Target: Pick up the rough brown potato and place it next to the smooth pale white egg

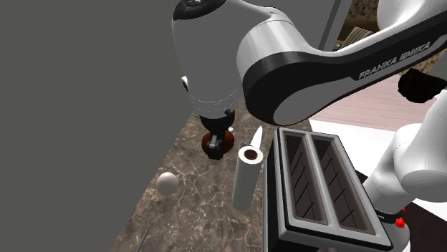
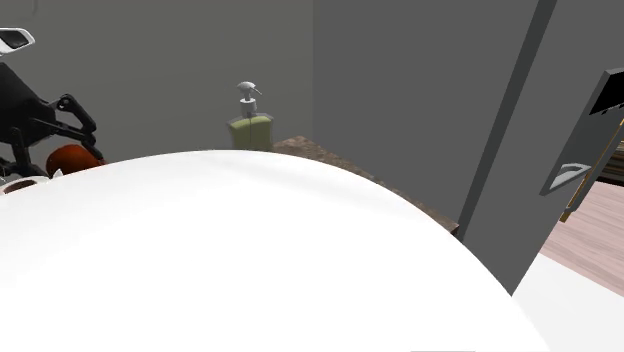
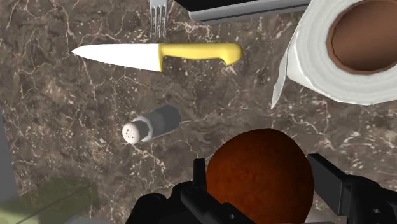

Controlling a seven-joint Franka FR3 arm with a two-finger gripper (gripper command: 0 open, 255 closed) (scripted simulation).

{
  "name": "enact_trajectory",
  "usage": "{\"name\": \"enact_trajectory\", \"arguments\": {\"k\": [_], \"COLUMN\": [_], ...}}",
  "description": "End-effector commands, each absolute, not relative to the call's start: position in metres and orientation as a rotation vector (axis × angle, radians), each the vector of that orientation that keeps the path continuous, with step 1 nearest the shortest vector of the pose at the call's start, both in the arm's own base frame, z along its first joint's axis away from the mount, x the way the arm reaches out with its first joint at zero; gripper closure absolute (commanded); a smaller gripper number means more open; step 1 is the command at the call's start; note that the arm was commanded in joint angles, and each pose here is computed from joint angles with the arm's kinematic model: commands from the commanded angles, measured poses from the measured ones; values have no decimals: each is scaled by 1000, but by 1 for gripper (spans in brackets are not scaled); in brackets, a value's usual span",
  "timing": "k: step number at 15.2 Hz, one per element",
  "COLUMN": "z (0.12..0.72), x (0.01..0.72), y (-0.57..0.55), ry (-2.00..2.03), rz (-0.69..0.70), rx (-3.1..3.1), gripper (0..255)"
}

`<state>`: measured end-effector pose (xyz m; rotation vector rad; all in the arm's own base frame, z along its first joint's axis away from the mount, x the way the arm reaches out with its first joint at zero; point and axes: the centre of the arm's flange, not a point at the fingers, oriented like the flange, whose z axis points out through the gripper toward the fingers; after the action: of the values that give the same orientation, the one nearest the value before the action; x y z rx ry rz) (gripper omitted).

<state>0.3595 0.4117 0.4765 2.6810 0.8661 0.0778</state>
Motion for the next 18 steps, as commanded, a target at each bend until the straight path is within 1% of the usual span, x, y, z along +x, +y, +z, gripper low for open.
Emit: {"name": "enact_trajectory", "arguments": {"k": [1,18], "z": [471,381], "x": [358,358], "y": [420,420], "ry": [863,863], "rz": [78,78], "rx": [2682,2682], "gripper": [255,255]}}
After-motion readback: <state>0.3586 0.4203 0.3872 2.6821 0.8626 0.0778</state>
